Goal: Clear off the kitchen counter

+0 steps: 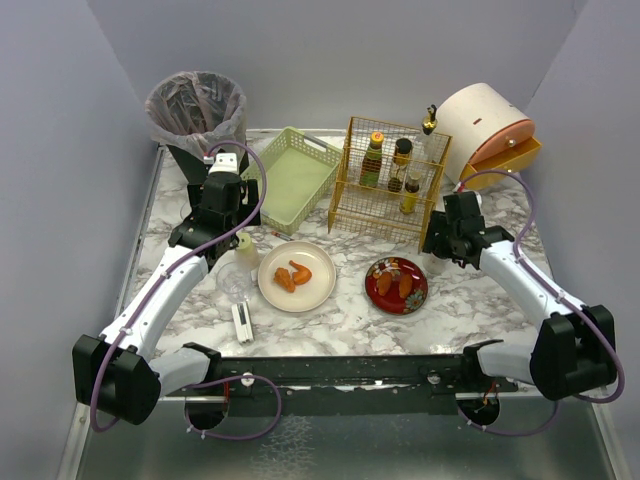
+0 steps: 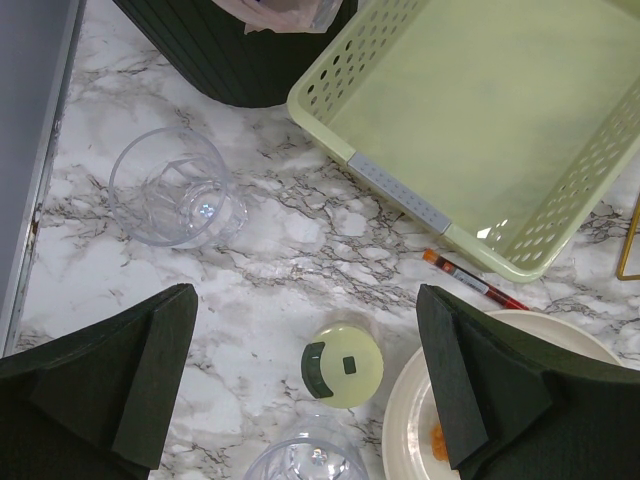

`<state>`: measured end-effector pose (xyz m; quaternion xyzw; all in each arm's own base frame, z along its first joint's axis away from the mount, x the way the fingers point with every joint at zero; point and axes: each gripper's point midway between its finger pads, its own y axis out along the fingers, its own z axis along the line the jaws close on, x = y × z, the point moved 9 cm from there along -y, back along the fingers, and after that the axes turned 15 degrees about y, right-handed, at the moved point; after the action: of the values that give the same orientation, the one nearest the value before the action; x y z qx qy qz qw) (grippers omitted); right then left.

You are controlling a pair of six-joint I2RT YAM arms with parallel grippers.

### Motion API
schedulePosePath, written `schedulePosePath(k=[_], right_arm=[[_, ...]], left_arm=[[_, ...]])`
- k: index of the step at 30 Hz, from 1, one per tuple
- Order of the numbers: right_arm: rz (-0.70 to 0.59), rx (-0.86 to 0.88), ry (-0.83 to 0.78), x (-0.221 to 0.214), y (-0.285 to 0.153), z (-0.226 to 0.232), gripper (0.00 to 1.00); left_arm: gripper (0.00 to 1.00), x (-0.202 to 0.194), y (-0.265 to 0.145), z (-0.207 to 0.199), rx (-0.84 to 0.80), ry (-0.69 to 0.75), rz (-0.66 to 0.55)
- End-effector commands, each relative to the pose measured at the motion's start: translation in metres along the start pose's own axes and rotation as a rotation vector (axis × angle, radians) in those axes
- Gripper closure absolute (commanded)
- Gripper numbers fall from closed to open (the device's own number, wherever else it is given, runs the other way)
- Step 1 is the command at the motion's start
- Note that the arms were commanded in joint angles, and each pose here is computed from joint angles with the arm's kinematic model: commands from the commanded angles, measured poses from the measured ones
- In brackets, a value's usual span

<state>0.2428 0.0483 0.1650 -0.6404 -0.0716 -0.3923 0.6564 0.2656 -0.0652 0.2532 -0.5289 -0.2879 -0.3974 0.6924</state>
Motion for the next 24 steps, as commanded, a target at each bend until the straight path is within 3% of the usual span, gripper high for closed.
schedulePosePath(k=[1, 12, 17, 24], right_arm=[[-0.008, -0.030, 0.011, -0.002, 0.003, -0.003, 0.24], [-0.096, -0.017, -0.007, 0.020, -0.031, -0.004, 0.60], [-0.172, 0.066, -0.018, 0.040, -0.066, -0.001, 0.93], [-0.217, 0.150, -0.025, 0.068, -0.108, 0.010, 1.00]], left_arm=[[0.01, -0.003, -0.001, 0.003, 0.013, 0.009, 0.012], [0.01, -0.003, 0.000, 0.004, 0.013, 0.009, 0.014], [0.01, -0.003, 0.000, 0.003, 0.012, 0.008, 0.015], [0.01, -0.002, -0.001, 0.004, 0.009, 0.003, 0.009]])
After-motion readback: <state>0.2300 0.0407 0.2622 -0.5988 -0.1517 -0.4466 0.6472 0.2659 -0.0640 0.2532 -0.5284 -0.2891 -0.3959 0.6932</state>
